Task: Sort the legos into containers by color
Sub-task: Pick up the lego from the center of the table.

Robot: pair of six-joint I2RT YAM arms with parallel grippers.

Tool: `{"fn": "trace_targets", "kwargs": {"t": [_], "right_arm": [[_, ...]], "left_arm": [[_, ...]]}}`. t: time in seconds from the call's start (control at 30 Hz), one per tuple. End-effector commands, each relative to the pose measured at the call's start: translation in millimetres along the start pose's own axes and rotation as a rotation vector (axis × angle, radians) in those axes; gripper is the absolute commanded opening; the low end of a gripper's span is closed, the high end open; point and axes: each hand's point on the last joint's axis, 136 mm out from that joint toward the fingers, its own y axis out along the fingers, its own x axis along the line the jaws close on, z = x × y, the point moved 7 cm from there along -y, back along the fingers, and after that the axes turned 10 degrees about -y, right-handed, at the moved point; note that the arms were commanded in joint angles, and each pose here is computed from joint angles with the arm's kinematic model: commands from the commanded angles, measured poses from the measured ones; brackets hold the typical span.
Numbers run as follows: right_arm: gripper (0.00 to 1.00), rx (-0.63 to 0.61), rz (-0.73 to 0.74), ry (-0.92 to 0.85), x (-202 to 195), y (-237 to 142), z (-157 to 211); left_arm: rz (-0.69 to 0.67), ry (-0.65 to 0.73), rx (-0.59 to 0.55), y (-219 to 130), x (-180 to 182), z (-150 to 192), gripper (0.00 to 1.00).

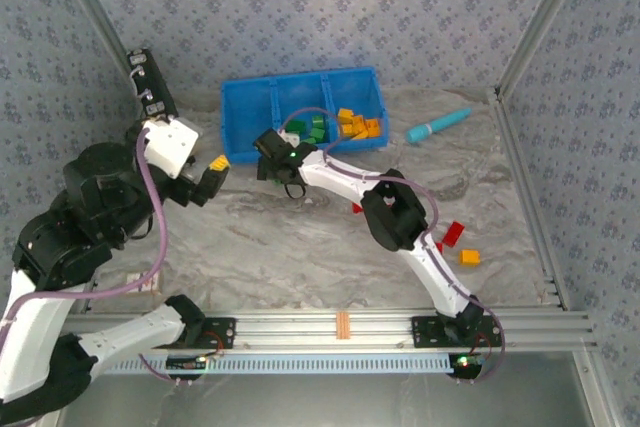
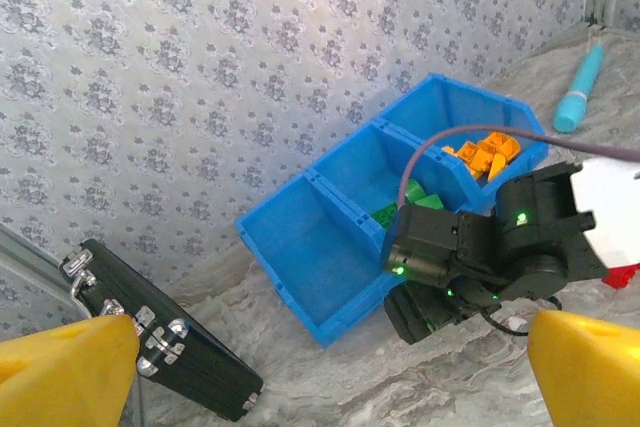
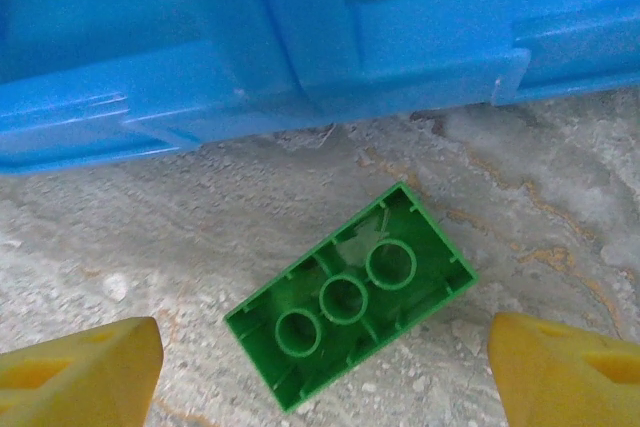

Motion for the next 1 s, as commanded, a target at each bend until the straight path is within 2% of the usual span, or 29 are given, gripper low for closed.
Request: {"fn": "trace_targets", "kwargs": {"t": [0.0, 0.3, 0.6, 0.83, 0.97], "right_arm": [[0.86, 0.019, 0.102, 0.01, -6.4, 5.8, 4.4], [0.82, 0.05, 0.177, 0.013, -20.9, 26.5, 8.7], [0.63, 0.073, 0.216, -0.01, -36.4, 24.5, 8.9], [0.41, 0.086, 0.24, -0.041, -56.1, 11.1, 10.3], [0.36, 0.093, 0.253, -0.066, -67.9, 1.2, 11.2]], "left_arm": [[0.003, -0.021, -0.035, -6.9, 2.4, -2.9, 1.0], [-0.004, -0.007, -0.048, -10.9, 3.5, -1.2, 1.0], [-0.013, 0.003, -0.048, -10.3, 3.4, 0.6, 1.0], [-0.01, 0.002, -0.049, -10.8, 3.2, 1.3, 1.0], [-0.009, 0.001, -0.05, -10.8, 3.0, 2.0, 1.0]]}}
